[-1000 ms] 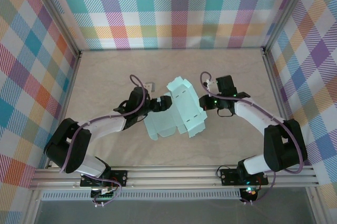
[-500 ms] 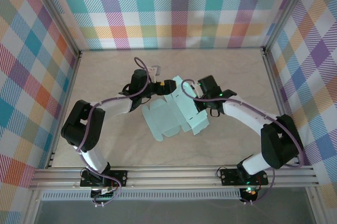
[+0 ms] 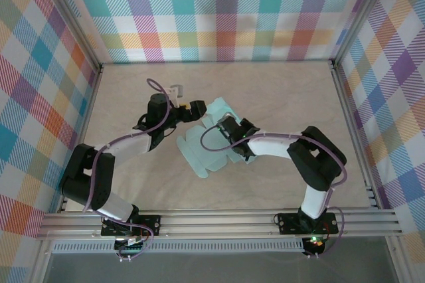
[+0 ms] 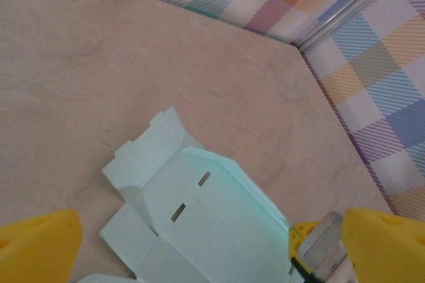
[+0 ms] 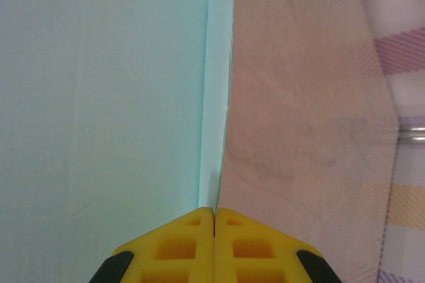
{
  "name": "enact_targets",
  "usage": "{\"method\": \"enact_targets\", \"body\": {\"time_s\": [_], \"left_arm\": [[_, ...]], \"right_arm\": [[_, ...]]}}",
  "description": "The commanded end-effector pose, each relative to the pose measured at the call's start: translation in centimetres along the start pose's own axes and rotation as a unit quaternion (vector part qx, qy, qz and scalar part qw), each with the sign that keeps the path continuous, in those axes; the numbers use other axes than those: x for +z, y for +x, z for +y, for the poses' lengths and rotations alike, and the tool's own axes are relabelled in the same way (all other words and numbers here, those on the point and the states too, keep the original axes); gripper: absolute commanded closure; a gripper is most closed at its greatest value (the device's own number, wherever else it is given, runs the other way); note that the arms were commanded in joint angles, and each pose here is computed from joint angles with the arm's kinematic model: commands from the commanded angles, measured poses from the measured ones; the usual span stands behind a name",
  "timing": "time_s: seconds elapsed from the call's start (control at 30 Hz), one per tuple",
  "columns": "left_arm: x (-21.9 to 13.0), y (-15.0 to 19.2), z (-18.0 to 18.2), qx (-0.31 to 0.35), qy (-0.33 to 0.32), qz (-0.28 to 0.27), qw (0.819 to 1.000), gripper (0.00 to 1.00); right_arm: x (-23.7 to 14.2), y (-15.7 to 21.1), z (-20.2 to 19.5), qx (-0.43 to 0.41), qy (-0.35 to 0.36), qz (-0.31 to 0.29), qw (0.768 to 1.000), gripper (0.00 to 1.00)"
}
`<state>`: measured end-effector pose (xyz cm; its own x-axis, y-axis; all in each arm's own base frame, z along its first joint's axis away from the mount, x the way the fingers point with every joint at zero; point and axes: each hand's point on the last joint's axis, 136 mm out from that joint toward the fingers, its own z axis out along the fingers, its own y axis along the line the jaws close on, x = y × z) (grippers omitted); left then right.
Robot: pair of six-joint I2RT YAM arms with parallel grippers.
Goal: Fold the paper box
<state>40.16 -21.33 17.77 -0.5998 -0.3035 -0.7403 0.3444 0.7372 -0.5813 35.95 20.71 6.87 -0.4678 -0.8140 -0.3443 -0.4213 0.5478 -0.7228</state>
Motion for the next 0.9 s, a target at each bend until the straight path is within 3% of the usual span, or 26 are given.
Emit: {"method": "enact_targets", "body": {"time_s": [0.0, 0.23, 0.43, 0.63, 0.73, 0.87], "left_arm": [[-1.0, 0.1, 1.5, -0.01, -0.028, -0.006, 1.0, 0.0], [-0.8, 0.5, 2.1, -0.018, -0.036, -0.004, 0.999, 0.0], [-0.7, 0.6, 2.4, -0.022, -0.036, -0.006, 0.999, 0.0], [-2.0, 0.1, 1.2, 0.014, -0.019, -0.016, 1.0, 0.0], [-3.0, -0.1, 0.3, 0.048, -0.004, -0.022, 0.999, 0.0], [-3.7, -0.1, -0.8, 0.097, 0.008, -0.028, 0.995, 0.0]], "right_arm": [[0.0, -1.2, 0.3, -0.023, 0.055, -0.018, 0.998, 1.0], [1.1, -0.8, 2.4, -0.063, 0.047, -0.012, 0.997, 1.0], [0.3, -1.1, 1.3, -0.02, 0.019, -0.022, 0.999, 1.0], [-1.6, -1.6, 0.6, 0.078, -0.115, -0.05, 0.989, 1.0], [-2.8, -2.0, 0.8, 0.132, -0.205, -0.072, 0.967, 1.0], [-3.9, -2.2, 1.6, 0.152, -0.275, -0.087, 0.945, 1.0]]}}
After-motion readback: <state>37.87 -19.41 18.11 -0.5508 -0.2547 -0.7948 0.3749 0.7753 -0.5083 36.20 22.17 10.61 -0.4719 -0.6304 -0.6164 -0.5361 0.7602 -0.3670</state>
